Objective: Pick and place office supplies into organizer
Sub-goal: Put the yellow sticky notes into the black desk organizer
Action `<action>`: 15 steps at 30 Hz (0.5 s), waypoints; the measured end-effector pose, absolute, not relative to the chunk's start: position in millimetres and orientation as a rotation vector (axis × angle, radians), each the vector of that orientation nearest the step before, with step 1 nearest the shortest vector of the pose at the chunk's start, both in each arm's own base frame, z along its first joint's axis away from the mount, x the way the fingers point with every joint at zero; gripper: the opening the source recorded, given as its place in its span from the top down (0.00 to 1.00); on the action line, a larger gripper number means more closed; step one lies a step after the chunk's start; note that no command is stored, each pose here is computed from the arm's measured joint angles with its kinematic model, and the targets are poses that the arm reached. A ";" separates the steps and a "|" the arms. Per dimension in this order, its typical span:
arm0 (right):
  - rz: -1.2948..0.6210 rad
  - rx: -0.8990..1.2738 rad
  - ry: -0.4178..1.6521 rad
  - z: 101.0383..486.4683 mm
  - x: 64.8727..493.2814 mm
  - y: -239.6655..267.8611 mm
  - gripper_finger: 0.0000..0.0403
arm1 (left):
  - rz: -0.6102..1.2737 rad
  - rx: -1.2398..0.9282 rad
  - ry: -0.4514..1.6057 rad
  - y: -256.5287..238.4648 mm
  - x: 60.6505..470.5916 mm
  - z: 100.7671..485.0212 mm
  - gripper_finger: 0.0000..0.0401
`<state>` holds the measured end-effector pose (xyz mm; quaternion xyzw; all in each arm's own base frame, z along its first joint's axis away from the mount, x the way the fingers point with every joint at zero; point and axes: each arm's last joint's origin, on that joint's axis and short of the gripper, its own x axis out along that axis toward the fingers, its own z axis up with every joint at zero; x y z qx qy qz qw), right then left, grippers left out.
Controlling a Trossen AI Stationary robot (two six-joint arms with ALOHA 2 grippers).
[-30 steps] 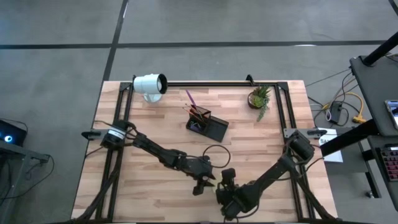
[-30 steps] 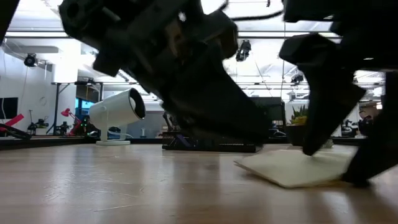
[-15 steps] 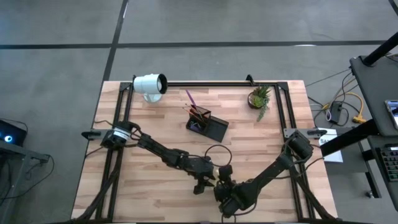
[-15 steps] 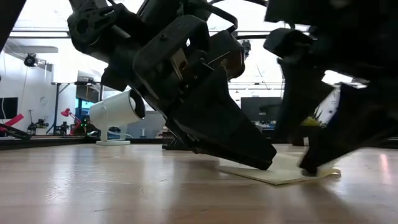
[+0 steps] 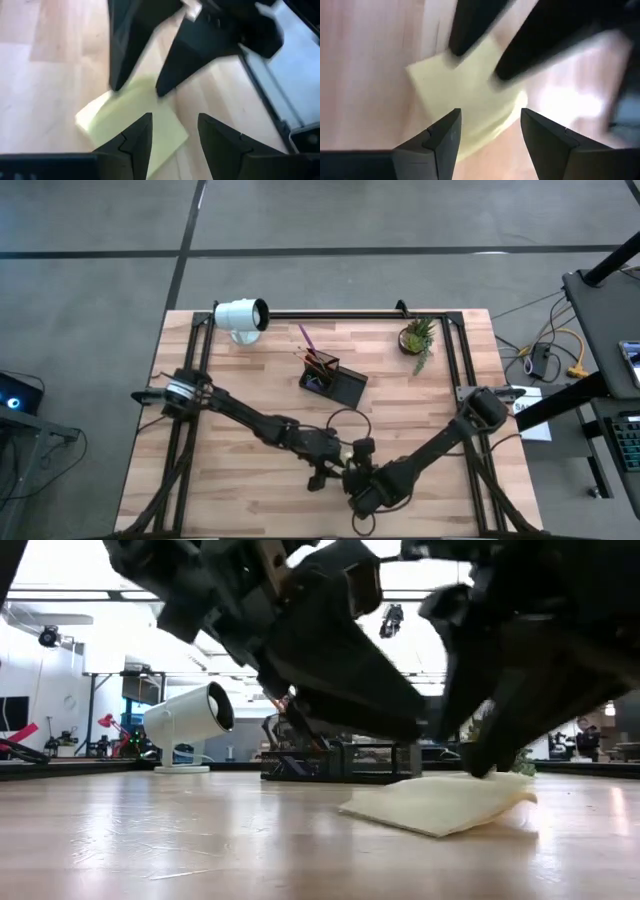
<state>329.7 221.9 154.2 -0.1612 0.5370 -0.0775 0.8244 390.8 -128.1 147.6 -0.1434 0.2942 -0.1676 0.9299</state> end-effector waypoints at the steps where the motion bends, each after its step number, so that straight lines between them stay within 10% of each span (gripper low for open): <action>1: -0.171 -0.280 1.172 154.0 329.3 218.8 0.52 | -0.336 -0.279 0.613 -127.4 388.8 150.2 0.64; 15: -0.286 0.226 1.335 151.4 354.1 162.5 0.52 | -0.227 -0.203 0.729 -134.7 374.5 138.0 0.64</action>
